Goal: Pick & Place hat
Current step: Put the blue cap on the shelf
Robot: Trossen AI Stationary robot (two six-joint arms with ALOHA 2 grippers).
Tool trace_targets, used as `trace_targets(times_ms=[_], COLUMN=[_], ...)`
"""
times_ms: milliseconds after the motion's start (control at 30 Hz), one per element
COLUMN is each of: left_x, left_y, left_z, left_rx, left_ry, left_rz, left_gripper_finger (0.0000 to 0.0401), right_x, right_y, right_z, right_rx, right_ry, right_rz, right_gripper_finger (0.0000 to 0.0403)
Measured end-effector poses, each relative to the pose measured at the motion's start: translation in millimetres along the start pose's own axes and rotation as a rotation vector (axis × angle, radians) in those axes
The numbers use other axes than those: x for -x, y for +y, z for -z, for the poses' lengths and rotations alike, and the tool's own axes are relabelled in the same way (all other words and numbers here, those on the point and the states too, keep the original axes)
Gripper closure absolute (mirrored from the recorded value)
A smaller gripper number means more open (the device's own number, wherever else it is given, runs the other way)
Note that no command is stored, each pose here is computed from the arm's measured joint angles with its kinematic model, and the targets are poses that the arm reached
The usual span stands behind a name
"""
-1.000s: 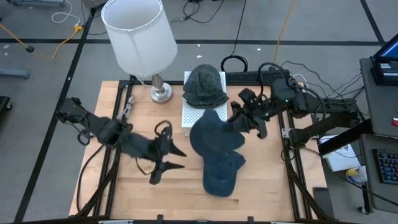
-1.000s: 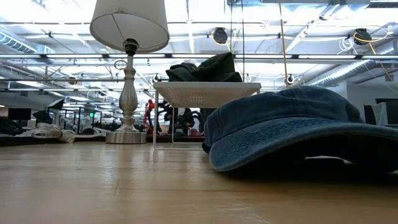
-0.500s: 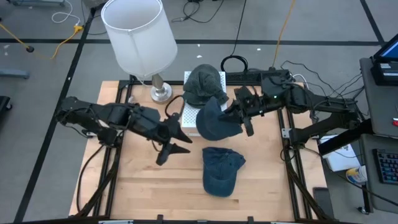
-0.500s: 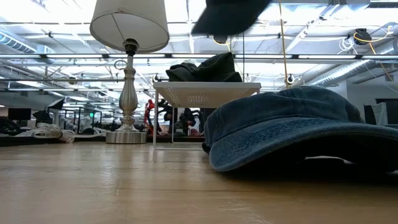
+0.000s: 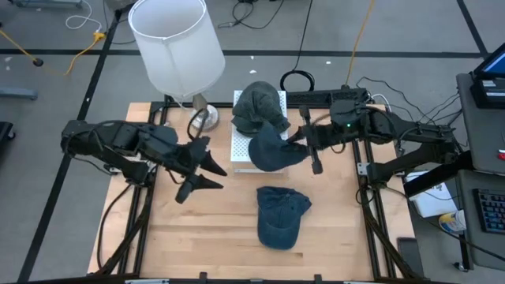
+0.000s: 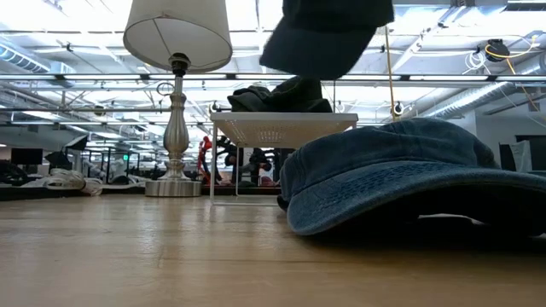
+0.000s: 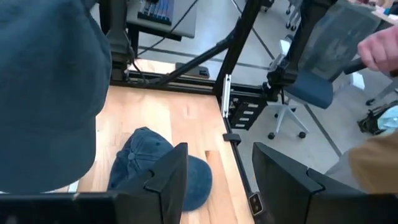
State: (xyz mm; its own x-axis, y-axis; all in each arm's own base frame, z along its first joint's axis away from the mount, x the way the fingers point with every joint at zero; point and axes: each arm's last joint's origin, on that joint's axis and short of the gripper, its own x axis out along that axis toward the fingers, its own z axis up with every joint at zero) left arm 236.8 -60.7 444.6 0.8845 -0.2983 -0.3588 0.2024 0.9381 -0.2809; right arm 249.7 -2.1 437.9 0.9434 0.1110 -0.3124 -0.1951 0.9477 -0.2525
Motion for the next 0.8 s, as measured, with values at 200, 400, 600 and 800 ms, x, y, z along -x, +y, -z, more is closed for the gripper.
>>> trace_targets(times_ms=[200, 400, 600, 800], left_x=[16.3, 20.1, 19.6, 19.1], left_y=[-1.9, -1.6, -1.1, -0.8], left_z=[-2.8, -3.0, -3.0, -3.1], left_rx=[0.041, 0.059, 0.091, 0.097], left_ry=[-0.041, -0.052, -0.055, -0.058], left_rz=[0.005, -0.014, -0.029, -0.038], left_gripper_finger=[0.0217, 0.0217, 0.0217, 0.0217], right_x=[-0.6, -0.3, -8.1, -31.3], right_y=[-0.1, -6.3, -14.5, -29.1], right_z=[0.9, -2.7, -6.2, 9.1], right_rx=[0.391, 0.510, 0.451, 0.434], right_ry=[0.027, 0.072, 0.054, 0.148], right_rz=[0.032, 0.203, 0.312, 0.323], right_gripper_finger=[0.0378, 0.0374, 0.0379, 0.0378])
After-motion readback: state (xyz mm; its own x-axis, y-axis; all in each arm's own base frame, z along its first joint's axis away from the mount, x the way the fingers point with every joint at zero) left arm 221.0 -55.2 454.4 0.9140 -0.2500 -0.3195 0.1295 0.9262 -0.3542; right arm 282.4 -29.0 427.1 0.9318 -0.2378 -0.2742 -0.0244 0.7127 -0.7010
